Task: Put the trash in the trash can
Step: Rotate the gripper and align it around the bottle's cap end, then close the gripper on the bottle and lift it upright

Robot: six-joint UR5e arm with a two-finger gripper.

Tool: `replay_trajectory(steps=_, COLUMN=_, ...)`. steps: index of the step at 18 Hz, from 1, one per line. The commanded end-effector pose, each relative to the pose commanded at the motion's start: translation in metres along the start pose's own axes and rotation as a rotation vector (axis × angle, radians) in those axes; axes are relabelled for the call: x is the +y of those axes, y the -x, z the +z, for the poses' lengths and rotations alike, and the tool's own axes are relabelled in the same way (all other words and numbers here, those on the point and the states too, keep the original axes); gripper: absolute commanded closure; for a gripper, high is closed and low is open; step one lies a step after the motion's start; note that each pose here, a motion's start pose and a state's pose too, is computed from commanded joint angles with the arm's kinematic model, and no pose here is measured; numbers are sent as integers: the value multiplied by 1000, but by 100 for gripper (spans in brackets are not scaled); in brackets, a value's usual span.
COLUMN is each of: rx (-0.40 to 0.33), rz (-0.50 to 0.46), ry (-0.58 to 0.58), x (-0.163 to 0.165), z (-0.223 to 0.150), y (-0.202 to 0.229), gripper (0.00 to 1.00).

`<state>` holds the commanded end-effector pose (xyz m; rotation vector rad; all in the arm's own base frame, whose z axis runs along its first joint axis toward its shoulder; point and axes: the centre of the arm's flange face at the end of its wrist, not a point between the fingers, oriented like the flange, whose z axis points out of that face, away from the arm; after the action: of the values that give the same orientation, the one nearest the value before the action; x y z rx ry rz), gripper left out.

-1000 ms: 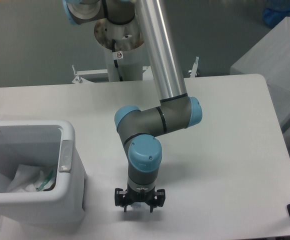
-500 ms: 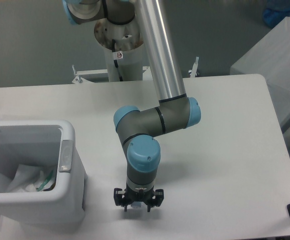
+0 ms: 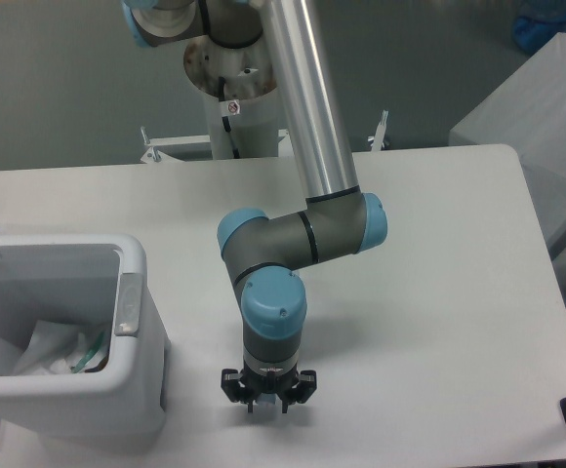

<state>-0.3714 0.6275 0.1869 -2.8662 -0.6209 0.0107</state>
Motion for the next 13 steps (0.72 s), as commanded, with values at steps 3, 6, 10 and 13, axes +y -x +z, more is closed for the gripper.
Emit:
replay_trajectory(steps=3, rx=0, rz=0, ry=0, x=0, z=-1, y=0, gripper=62)
replay_trajectory(steps=6, rx=0, rz=-3, ry=-1, x=0, z=-2, y=0, gripper=64)
replay_trajectory(steps=10, rx=-1, rz=-4, ry=-8, x=0, z=-6, y=1, gripper=64)
replay_trajectory(steps=13, rx=-9, rz=6, ry=-30, x=-3, z=-21, y=3, gripper=64)
